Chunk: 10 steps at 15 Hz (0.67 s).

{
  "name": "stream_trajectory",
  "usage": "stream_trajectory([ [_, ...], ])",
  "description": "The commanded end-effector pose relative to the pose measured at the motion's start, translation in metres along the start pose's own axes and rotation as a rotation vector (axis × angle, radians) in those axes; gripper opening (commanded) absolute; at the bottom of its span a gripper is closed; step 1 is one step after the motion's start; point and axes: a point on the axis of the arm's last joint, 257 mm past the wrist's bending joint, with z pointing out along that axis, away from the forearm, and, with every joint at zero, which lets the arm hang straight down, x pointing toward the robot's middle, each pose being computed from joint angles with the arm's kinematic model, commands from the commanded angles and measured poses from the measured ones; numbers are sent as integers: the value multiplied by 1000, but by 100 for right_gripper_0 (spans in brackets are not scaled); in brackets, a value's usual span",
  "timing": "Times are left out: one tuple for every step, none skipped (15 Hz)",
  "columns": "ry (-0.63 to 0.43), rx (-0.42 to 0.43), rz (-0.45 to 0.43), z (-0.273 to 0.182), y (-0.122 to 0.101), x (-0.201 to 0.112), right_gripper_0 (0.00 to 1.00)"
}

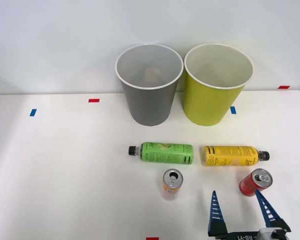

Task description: Put cans in the gray bin, plastic bottles in the light green bin

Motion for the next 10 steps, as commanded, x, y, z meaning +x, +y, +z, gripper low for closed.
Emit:
stream_trajectory([
  [0, 0, 0, 0, 0, 0, 100],
  [0, 0, 0, 0, 0, 0, 100],
  [0, 0, 0, 0, 0, 0, 100],
  [0, 0, 0, 0, 0, 0, 100],
  [0, 0, 0, 0, 0, 0, 100],
  [0, 0, 0, 0, 0, 0, 100],
  [0, 0, 0, 0, 0, 0, 100],
  [0, 0, 0, 0, 0, 0, 100],
  [0, 0, 0, 0, 0, 0, 100],
  [0, 0, 0, 0, 0, 0, 100],
])
